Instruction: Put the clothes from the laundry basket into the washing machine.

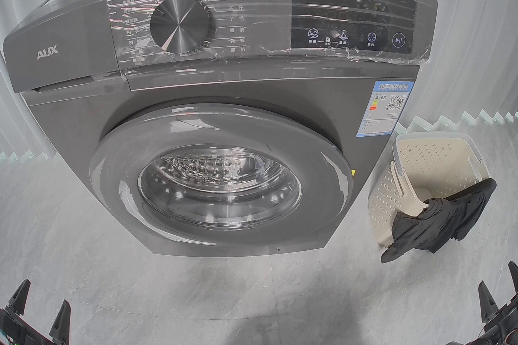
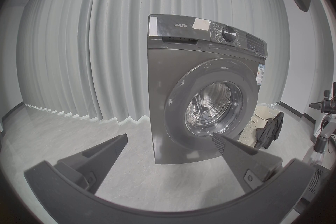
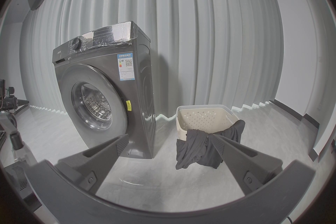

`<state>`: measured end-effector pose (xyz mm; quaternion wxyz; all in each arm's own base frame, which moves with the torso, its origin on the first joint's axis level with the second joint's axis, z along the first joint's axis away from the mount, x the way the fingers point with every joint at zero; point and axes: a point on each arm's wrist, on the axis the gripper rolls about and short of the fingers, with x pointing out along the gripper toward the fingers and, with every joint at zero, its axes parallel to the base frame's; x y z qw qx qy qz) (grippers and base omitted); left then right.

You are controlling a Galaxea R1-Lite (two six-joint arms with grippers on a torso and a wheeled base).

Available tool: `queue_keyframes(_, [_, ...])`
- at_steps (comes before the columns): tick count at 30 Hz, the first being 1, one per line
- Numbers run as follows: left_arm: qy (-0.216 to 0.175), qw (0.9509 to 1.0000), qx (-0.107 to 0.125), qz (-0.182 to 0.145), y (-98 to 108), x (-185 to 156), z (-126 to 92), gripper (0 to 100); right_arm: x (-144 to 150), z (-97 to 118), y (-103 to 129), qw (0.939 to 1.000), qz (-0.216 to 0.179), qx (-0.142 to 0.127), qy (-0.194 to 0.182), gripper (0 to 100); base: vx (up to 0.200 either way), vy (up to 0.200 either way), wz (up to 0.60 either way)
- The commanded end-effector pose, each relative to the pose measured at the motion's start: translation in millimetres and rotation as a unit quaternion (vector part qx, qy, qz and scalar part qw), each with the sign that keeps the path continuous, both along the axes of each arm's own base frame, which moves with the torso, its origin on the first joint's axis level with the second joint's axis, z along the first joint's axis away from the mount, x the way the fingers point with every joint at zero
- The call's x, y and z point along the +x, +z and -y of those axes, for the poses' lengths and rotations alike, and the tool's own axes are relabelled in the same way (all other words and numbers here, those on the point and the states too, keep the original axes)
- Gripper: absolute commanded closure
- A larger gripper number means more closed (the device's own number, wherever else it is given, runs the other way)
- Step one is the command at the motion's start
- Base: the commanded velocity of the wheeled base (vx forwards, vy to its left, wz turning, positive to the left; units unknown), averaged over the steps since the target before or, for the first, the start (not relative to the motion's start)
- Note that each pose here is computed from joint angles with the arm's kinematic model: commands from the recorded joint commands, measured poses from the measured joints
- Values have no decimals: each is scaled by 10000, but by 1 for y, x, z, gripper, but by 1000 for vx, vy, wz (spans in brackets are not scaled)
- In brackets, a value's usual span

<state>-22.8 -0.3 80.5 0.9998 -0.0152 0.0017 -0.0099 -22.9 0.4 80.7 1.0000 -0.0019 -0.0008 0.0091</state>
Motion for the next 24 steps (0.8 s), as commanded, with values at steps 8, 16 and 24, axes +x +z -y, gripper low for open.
queue_keyframes(8, [-1, 10000, -1, -15, -5, 0, 0, 0, 0, 0, -5, 10000, 0, 11, 1, 0, 0, 0, 225])
queue_keyframes(16, [-1, 10000, -1, -15, -5, 0, 0, 0, 0, 0, -5, 10000, 0, 11, 8, 0, 0, 0, 0])
queue_keyframes(24, [7, 10000, -1, -15, -5, 0, 0, 0, 0, 0, -5, 10000, 0, 4, -7, 0, 0, 0, 0])
